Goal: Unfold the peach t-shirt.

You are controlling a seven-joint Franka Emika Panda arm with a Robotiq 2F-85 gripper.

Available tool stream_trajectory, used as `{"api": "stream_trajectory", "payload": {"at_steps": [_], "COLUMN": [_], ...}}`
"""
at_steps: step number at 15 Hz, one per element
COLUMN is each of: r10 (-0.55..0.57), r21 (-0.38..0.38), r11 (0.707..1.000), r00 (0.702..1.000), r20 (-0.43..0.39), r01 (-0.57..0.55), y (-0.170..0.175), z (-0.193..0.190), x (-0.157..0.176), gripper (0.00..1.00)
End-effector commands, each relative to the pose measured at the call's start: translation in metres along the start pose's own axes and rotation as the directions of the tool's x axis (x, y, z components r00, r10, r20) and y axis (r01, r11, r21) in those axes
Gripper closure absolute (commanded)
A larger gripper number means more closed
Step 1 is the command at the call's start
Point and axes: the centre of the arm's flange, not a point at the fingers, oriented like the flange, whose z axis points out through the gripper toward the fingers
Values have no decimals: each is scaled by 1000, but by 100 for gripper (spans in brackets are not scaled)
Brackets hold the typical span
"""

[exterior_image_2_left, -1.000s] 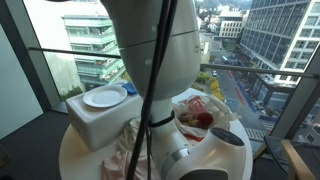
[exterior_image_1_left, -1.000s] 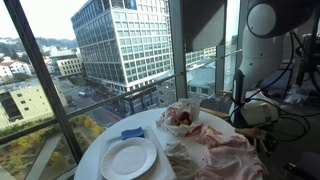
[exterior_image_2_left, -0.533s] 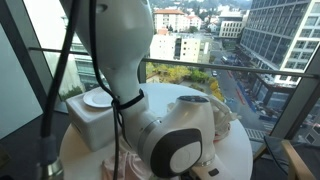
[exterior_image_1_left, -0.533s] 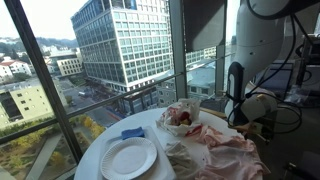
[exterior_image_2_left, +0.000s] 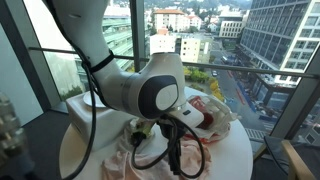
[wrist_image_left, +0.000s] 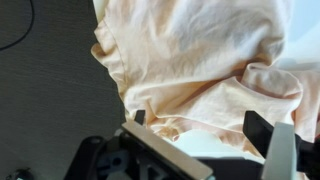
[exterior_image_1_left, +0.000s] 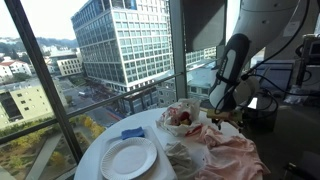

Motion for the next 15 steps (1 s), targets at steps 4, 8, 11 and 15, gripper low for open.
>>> {"api": "stream_trajectory", "payload": {"at_steps": [4, 8, 11, 15], "r10": [-100, -180, -197, -205], "r21": [39, 89, 87, 94], "r11": [994, 981, 978, 976], "r00": [994, 981, 977, 975], "r20": [46, 69, 76, 85], "r01": [98, 173, 191, 197], "y": [-61, -89, -86, -88], "z": [-49, -49, -48, -48], "x": [-37, -77, -88, -92], "gripper": [0, 0, 0, 0]}}
